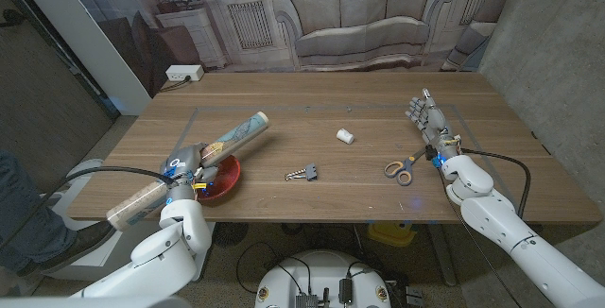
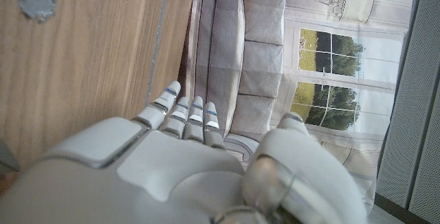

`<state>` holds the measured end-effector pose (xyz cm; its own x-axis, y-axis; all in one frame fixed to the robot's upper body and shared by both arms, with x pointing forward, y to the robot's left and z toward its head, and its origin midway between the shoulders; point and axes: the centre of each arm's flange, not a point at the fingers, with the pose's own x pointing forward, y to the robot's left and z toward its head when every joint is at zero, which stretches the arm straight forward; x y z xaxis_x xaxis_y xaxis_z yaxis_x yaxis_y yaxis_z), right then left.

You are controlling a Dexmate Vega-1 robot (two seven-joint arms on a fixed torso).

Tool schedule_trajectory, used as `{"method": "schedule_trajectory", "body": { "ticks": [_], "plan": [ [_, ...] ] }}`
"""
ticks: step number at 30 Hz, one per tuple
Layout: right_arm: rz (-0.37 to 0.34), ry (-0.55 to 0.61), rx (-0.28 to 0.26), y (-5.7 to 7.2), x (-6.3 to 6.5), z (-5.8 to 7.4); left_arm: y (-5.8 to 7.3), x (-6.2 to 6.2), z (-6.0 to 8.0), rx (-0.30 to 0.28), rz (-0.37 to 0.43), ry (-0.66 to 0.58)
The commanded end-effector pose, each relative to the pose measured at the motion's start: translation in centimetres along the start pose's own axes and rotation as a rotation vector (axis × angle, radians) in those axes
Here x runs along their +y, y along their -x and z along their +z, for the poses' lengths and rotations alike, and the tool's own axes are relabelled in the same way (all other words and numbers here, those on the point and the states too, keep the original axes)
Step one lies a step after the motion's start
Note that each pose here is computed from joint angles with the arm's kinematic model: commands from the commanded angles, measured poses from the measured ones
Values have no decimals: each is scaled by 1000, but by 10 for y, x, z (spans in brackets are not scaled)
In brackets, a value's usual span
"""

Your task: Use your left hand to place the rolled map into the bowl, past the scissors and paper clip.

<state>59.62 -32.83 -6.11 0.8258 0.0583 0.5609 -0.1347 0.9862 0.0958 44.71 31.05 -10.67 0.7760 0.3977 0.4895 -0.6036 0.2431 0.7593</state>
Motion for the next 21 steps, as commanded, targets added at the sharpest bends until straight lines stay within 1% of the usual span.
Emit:
{"method": "schedule_trajectory", "body": {
  "ticks": [1, 21],
  "plan": [
    [-3, -6, 3, 2, -3, -1, 0, 1, 4, 1, -10, 1],
    [-1, -7, 4, 5, -4, 0, 1, 2, 4, 4, -19, 22]
  ]
}}
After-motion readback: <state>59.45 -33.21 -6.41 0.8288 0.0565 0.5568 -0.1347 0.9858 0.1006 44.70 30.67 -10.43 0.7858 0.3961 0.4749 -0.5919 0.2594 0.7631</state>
